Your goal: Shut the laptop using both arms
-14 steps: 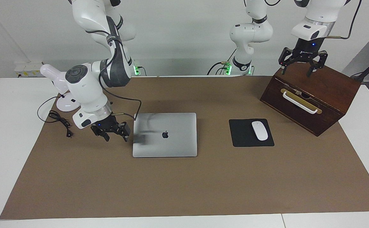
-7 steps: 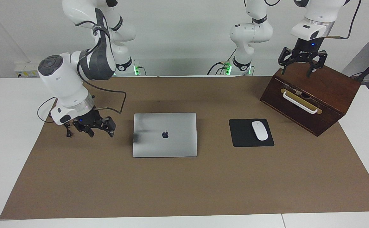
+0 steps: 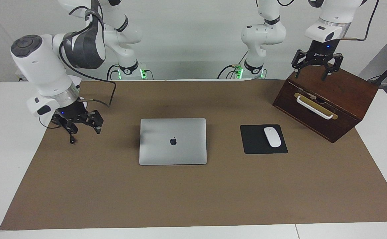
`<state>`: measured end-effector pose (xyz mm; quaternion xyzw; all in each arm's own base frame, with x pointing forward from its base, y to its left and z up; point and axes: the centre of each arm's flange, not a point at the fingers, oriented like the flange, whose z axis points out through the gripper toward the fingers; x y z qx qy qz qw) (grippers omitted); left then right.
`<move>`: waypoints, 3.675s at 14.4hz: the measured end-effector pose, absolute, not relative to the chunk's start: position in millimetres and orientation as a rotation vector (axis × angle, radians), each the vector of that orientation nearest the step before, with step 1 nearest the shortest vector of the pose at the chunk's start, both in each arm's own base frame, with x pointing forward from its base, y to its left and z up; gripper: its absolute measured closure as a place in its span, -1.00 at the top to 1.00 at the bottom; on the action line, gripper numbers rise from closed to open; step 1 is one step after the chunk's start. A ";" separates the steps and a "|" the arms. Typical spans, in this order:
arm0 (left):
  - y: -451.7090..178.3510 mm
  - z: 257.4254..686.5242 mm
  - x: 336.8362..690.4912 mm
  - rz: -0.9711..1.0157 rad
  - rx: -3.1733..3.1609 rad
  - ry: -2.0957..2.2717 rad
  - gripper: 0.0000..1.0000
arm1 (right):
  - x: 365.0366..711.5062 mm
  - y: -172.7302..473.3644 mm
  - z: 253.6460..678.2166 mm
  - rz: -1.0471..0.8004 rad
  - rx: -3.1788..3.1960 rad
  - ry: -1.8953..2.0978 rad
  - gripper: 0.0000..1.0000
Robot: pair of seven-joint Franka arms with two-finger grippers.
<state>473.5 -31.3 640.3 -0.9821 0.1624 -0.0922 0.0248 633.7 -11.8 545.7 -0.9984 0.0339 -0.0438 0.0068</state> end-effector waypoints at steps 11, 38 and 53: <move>-31.4 640.3 473.5 -0.285 -3.037 0.502 1.00 | 579.1 -26.7 584.5 -0.103 -3.135 0.093 0.81; -31.4 640.4 473.5 -0.285 -3.038 0.500 1.00 | 553.9 -35.0 592.6 -0.123 -3.123 0.195 0.81; -31.4 640.4 473.5 -0.285 -3.038 0.499 1.00 | 555.1 -38.1 594.8 -0.148 -3.123 0.188 1.00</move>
